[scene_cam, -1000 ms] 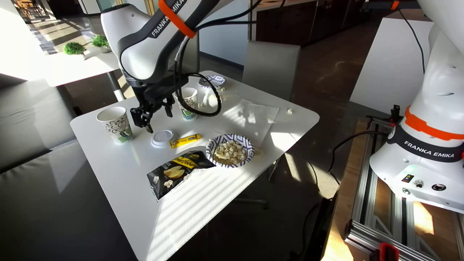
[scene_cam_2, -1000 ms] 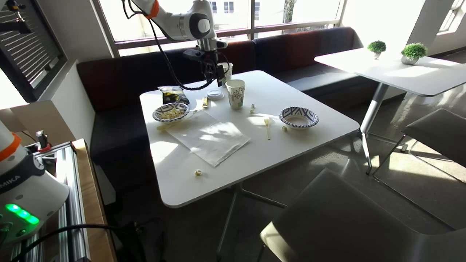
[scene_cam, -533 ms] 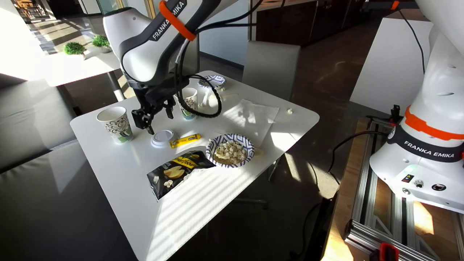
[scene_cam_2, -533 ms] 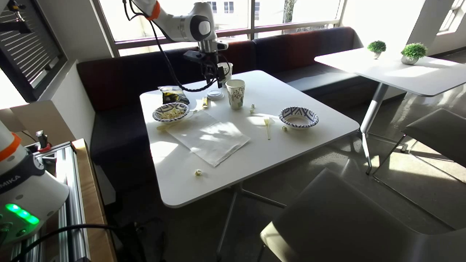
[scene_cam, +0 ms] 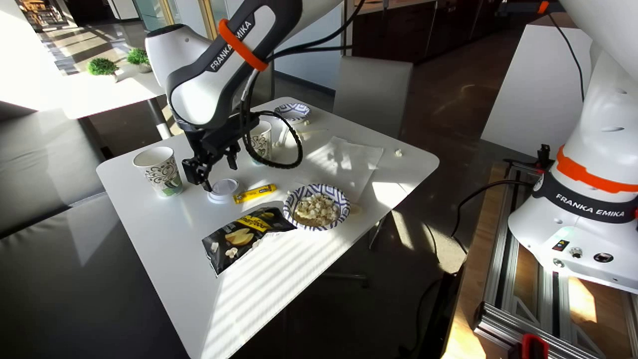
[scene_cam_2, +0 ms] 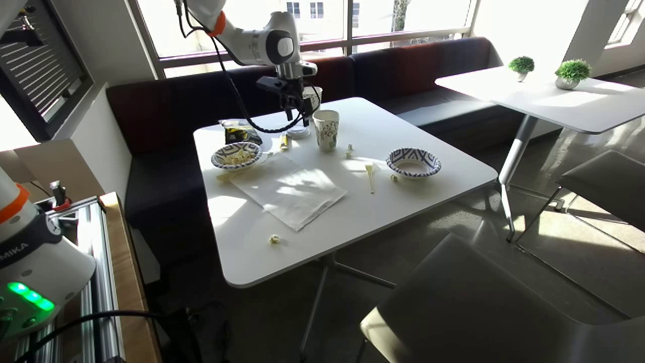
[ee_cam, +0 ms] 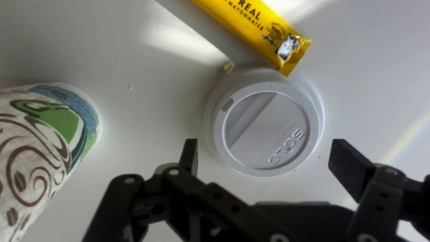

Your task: Put the white lid on top of the coffee cup on the right.

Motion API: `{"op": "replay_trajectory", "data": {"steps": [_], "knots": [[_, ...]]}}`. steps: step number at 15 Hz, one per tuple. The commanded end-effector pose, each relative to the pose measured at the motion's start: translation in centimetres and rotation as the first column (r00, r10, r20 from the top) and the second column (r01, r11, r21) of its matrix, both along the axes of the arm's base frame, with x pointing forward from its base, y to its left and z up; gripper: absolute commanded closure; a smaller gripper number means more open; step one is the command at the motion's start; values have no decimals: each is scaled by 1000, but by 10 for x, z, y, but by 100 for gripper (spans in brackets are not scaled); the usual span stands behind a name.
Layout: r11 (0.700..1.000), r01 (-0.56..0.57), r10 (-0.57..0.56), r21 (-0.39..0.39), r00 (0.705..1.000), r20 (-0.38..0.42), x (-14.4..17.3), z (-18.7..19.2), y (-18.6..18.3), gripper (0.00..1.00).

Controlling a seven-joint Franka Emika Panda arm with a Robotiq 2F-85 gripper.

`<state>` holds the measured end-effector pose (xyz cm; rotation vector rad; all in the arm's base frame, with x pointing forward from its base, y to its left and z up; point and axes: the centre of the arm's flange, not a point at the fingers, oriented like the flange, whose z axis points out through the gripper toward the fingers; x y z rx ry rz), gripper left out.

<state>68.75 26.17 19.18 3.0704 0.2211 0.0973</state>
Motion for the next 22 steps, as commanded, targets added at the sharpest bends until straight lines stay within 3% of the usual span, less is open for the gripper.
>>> {"op": "replay_trajectory", "data": {"steps": [1, 22], "knots": [[999, -30, 30, 28, 1000, 0, 9, -13, 3, 0], [996, -73, 75, 60, 996, -39, 18, -31, 3, 0]]}}
